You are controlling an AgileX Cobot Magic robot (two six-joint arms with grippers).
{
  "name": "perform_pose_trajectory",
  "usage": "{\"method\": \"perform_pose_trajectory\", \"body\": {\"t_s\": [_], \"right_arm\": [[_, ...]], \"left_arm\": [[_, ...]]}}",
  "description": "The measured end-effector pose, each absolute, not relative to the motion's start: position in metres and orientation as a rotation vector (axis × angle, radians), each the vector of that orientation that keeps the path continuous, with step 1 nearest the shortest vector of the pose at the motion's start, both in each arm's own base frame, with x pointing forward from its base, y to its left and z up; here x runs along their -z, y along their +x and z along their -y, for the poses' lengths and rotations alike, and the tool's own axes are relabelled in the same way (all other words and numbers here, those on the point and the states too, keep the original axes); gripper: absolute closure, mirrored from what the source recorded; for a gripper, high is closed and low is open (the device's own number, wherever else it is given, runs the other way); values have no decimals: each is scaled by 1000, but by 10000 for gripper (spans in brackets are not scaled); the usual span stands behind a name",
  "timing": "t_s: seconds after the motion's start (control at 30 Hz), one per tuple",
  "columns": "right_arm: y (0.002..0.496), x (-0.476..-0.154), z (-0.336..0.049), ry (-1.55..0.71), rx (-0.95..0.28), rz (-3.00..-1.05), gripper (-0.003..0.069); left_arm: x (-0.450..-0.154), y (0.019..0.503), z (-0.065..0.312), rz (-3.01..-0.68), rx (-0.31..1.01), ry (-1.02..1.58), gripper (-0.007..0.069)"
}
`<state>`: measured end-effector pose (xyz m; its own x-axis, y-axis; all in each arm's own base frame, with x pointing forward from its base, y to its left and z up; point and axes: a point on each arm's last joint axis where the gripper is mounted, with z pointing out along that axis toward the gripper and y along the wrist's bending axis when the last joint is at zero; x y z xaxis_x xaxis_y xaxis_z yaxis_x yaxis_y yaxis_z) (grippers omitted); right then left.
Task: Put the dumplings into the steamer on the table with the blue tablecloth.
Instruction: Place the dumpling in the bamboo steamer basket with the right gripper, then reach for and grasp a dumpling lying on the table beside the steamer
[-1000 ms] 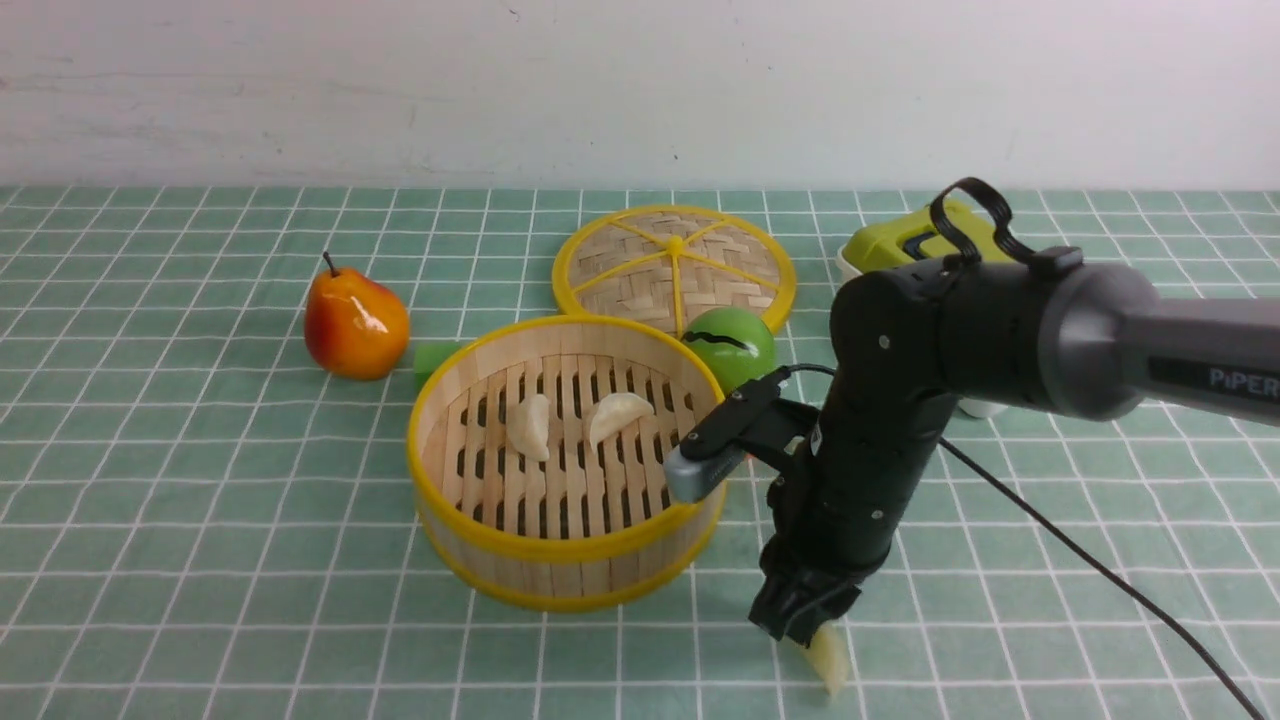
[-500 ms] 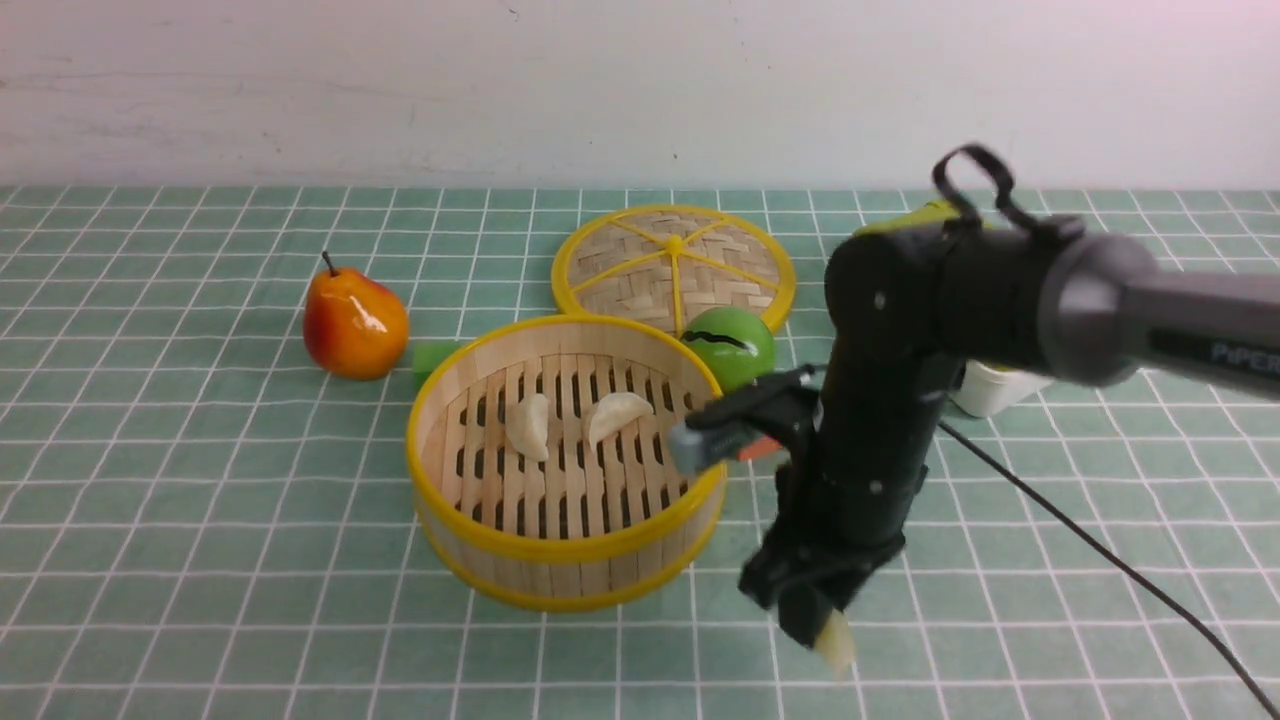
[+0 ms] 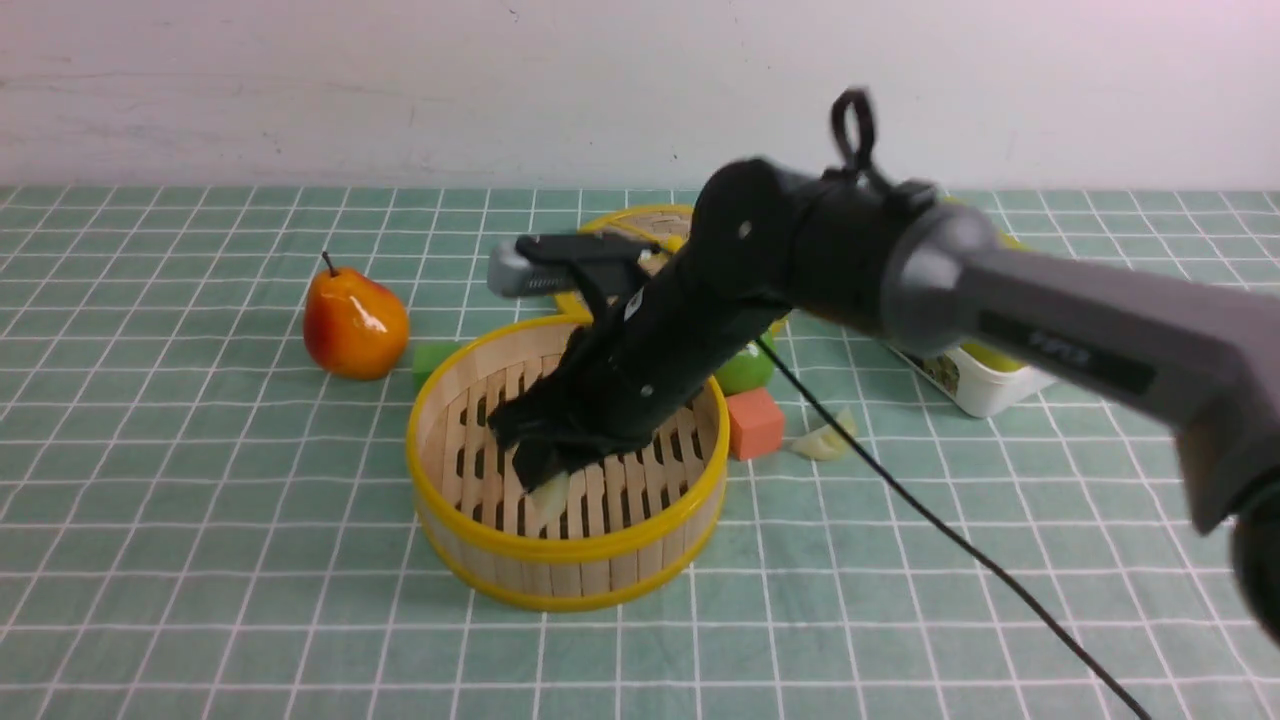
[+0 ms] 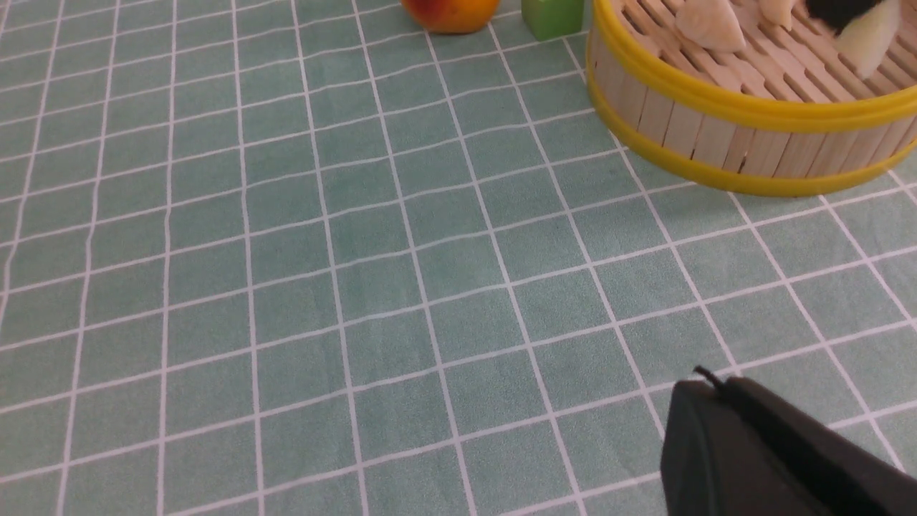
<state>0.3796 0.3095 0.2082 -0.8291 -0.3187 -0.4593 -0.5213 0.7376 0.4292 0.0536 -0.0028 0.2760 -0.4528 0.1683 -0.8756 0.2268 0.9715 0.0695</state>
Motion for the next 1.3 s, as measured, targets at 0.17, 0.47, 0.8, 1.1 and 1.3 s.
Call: {"method": "perform_pose_trajectory", "body": {"t_s": [0.17,0.47,0.8,1.1,1.3], "right_arm": [[384,-188,-313,-584,-791,-2624,421],[395,-252,-289,-512,-838,-2548,189],[426,-248,-168,-104,-429,-2741,206],[438,-200,-161,200,-378,-2622,206],[442,-175,-161,208,-336,-2670,246]], "left_arm": [[-277,49,0,-2026,77,270,638],[-275,46,-1,-2052,99,218,636],[-278,48,1,-2013,128,213,629],[-263,51,3,-2036,113,234,623],[-259,53,3,-2036,109,241,620]]}}
